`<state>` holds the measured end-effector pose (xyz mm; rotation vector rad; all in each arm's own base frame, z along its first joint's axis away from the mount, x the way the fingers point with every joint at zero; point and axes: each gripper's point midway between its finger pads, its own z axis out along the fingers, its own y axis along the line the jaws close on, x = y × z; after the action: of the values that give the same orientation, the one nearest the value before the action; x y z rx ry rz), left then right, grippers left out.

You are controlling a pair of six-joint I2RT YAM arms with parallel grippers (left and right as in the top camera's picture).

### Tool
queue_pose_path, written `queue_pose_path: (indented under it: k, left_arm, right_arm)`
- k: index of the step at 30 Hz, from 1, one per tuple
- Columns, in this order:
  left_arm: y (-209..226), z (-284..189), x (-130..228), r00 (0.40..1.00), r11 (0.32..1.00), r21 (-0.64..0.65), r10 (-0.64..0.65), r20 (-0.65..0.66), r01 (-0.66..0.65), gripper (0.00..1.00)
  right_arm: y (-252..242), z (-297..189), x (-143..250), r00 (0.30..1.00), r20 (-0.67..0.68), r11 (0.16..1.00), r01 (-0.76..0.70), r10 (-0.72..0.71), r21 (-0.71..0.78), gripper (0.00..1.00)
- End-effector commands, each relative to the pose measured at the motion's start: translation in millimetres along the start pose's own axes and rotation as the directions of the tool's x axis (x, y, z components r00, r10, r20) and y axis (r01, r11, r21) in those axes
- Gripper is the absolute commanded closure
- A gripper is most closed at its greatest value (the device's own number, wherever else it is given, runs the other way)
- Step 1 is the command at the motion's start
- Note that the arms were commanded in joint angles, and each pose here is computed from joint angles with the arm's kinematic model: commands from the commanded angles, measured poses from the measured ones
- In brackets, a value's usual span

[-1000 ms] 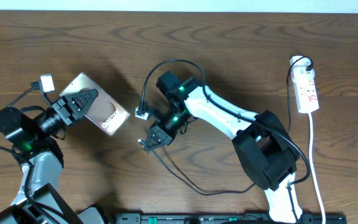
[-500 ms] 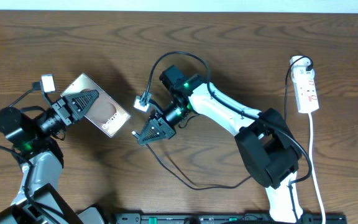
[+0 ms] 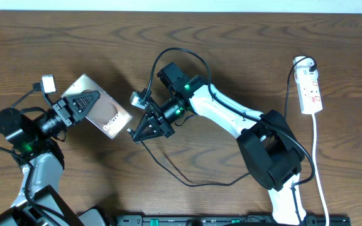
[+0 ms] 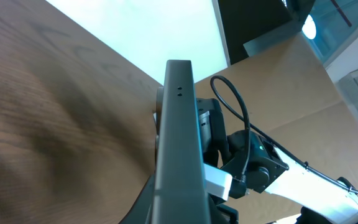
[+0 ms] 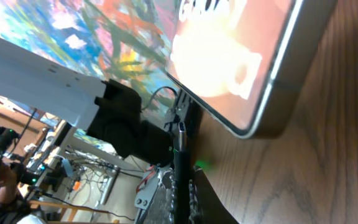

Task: Plug charger to phone and switch on socket
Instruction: 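Carry the plug toward the phone's bottom port held by left gripper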

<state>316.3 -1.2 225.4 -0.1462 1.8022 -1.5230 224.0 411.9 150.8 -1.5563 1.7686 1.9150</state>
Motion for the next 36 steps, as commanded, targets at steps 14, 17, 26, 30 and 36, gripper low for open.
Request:
queue_pose_path:
  k: [14,17,26,30,36]
  left_arm:
    - [-6,0,0,1.000,1.000,0.013,-0.020,-0.021,0.020,0.92]
    - [-9,3,2,0.999,1.000,0.021,0.008,-0.032,-0.007,0.93]
    - [-22,20,11,0.992,0.994,0.064,0.090,-0.085,-0.085,0.92]
    - [-22,19,11,0.992,0.994,0.063,0.091,-0.084,-0.085,0.93]
    - [-23,19,11,0.991,0.993,0.065,0.102,-0.083,-0.096,0.93]
  right_arm:
    - [10,11,-1,1.000,0.006,0.998,0.025,-0.025,-0.061,0.99]
    - [9,11,-2,0.999,0.008,0.998,0.035,-0.034,-0.060,0.99]
    - [7,11,-2,0.999,0.003,0.998,0.036,-0.036,-0.049,0.99]
    - [6,11,-1,0.999,0.001,0.998,0.032,-0.032,-0.045,0.99]
    - [1,6,4,1.000,-0.012,1.000,-0.004,0.004,-0.014,0.99]
